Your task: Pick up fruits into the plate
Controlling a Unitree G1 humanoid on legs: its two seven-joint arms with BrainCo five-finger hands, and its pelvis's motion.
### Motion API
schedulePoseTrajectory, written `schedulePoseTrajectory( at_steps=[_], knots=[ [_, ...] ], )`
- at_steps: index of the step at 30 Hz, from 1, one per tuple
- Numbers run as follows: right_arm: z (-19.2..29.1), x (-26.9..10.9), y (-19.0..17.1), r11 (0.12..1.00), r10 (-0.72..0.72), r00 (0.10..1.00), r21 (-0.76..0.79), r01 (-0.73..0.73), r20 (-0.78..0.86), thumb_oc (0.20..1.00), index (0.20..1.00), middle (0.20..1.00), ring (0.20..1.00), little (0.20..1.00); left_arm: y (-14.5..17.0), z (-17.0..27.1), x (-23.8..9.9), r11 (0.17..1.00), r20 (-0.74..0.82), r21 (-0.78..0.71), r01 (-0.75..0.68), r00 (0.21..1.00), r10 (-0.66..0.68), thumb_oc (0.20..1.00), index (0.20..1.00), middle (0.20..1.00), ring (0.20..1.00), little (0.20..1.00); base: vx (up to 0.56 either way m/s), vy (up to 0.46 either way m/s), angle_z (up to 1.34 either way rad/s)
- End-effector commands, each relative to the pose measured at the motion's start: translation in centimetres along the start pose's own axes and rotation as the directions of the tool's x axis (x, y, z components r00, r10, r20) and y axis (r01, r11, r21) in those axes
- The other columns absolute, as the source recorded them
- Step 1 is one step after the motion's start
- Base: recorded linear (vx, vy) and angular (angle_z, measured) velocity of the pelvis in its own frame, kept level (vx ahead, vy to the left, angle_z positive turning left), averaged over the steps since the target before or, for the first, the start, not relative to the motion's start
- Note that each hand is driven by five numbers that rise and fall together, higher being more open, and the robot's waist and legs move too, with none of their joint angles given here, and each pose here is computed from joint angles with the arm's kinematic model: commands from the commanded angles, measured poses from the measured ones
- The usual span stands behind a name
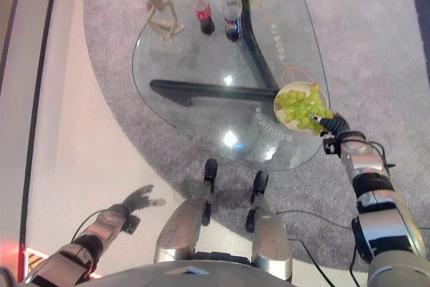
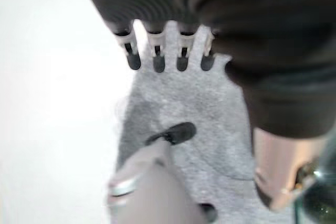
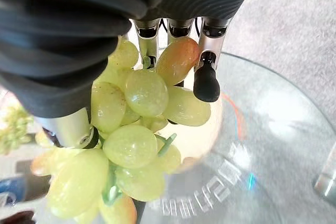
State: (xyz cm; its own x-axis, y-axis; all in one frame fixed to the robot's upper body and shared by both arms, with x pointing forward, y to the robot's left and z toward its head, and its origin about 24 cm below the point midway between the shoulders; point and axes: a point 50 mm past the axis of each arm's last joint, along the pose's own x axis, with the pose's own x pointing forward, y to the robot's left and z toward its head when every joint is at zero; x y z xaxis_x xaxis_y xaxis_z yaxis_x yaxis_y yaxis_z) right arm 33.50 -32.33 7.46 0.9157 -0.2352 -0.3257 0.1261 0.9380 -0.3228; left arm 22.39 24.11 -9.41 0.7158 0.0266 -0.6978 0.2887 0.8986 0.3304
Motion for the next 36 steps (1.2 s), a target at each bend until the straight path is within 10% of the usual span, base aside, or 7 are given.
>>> schedulePoseTrajectory(
  at_steps=[1,24,25,26,36],
  knots=[
    [5.0,-0.1,-2.3,0.996,-0.06,0.987,-0.061,0.07,0.148,0.2,0.2,0.2,0.2,0.2,-0.5,0.6,0.3,1.0,0.008,-0.008,0.007,1.0,-0.007,1.0,1.0,1.0,1.0,1.0,-0.05,0.028,0.02],
    [7.6,-0.2,-6.8,0.923,-0.311,0.95,-0.23,0.309,0.027,0.2,0.2,0.2,0.2,0.2,-0.2,2.7,0.6,0.999,0.087,-0.047,0.005,0.996,-0.001,1.0,1.0,1.0,1.0,1.0,-0.01,0.002,-0.01],
    [7.4,-0.1,-6.7,0.921,-0.31,0.951,-0.245,0.303,0.007,0.238,0.238,0.238,0.238,0.238,-0.4,2.7,0.6,0.999,0.09,-0.048,0.008,0.996,-0.004,1.0,1.0,1.0,1.0,1.0,0.0,0.0,0.0],
    [7.1,-0.1,-6.7,0.92,-0.312,0.95,-0.251,0.3,-0.009,1.0,1.0,1.0,1.0,1.0,-0.5,2.8,0.6,0.999,0.093,-0.048,0.012,0.996,-0.008,1.0,1.0,1.0,1.0,1.0,-0.02,0.034,-0.05],
    [5.8,0.1,-6.2,0.895,-0.362,0.932,-0.285,0.344,-0.012,1.0,1.0,1.0,1.0,1.0,-0.9,3.2,0.7,0.999,0.106,-0.036,0.023,0.994,-0.019,1.0,1.0,1.0,1.0,1.0,-0.02,0.01,-0.03]
  ],
)
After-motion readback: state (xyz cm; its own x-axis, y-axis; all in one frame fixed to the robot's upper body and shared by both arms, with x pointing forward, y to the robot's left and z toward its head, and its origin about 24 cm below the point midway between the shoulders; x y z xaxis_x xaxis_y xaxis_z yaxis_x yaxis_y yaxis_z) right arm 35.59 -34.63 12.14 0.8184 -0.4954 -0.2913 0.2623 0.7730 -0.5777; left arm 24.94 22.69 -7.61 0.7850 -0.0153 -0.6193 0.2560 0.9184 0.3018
